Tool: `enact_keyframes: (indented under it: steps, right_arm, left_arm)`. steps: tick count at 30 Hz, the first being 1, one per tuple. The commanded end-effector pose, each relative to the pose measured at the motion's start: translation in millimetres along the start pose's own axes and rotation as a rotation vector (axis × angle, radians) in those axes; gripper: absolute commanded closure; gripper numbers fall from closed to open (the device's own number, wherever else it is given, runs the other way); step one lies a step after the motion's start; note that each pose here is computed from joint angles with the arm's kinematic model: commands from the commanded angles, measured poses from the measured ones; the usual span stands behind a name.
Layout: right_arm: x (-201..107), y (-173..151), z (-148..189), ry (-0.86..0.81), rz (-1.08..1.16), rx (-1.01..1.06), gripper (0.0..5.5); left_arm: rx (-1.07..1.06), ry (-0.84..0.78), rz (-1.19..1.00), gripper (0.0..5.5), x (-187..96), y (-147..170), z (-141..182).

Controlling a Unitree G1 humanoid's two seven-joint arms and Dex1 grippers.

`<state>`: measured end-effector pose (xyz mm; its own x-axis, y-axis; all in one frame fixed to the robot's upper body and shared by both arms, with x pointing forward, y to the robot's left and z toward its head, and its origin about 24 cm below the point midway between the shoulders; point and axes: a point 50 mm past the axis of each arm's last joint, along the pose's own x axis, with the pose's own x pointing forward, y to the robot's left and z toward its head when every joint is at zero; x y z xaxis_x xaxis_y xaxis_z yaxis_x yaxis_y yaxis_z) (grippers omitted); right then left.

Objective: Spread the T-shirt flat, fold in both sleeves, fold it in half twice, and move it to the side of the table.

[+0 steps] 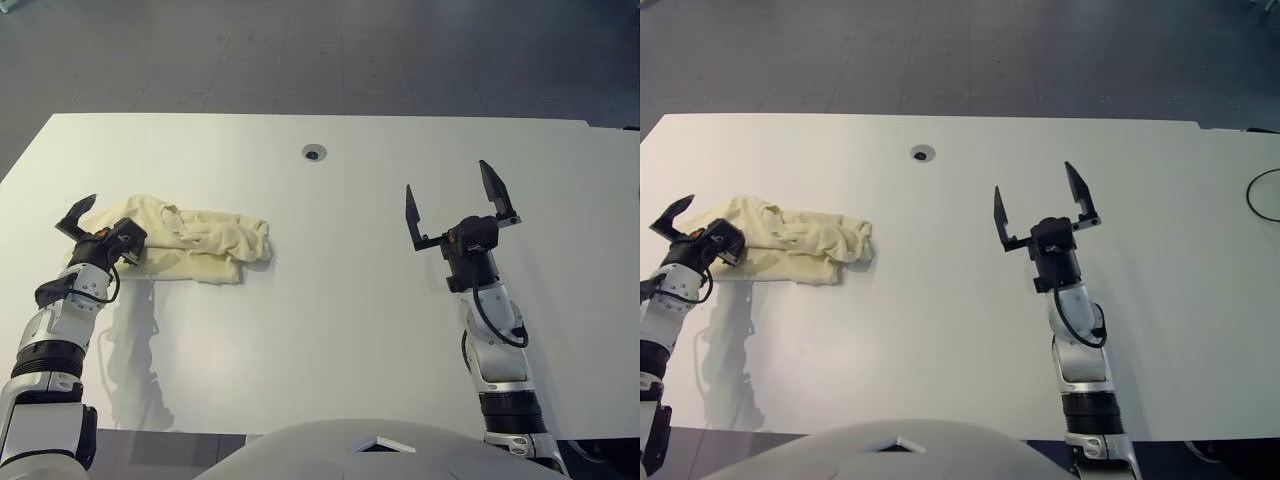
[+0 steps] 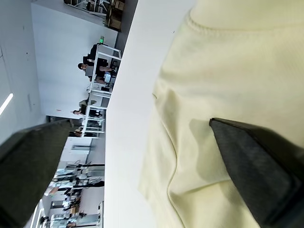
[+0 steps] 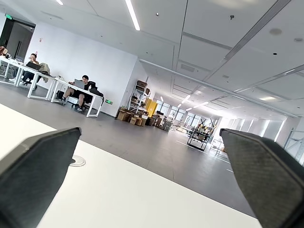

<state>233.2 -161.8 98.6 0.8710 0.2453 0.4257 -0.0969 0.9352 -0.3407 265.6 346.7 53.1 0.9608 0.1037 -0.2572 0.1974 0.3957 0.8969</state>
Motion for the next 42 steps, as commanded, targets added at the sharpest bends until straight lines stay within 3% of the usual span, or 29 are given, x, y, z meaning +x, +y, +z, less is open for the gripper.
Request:
enact_keyframes:
  steps: [1,7,19,24,30,37,42]
  right_arm:
    - [2.9,-0.6,1.6,0.031,0.004,0.029,0.10]
    - [4.9,-2.6,0.0,0.096,0.019,0.086,0.10]
    - [-22.3,-0.1,16.3,0.441,0.526,0.277,0.10]
    - [-34.6,-10.3,20.8,0.528,0.589,0.203,0.10]
    - [-34.2,-22.3,24.2,0.537,0.609,0.198,0.10]
    - [-35.3,-40.7,27.0,0.534,0.755,0.204,0.10]
    - [-31.5,-55.8,26.5,0.514,0.783,0.240,0.10]
  left_arm:
    - [-0.089,-0.106,-0.182,0.13,-6.4,-38.9,28.1]
    - [-0.238,-0.223,-0.282,0.13,-20.0,-59.5,70.1]
    - [-0.440,-0.207,-0.453,0.13,-65.7,-90.1,118.8]
    - [-0.478,-0.219,-0.526,0.13,-84.3,-103.0,137.7]
    - [-0.515,-0.288,-0.603,0.13,-102.6,-111.3,160.0]
    - [-0.493,-0.338,-0.658,0.13,-114.9,-111.7,164.0]
    - [-0.463,-0.361,-0.584,0.13,-113.2,-84.3,154.3]
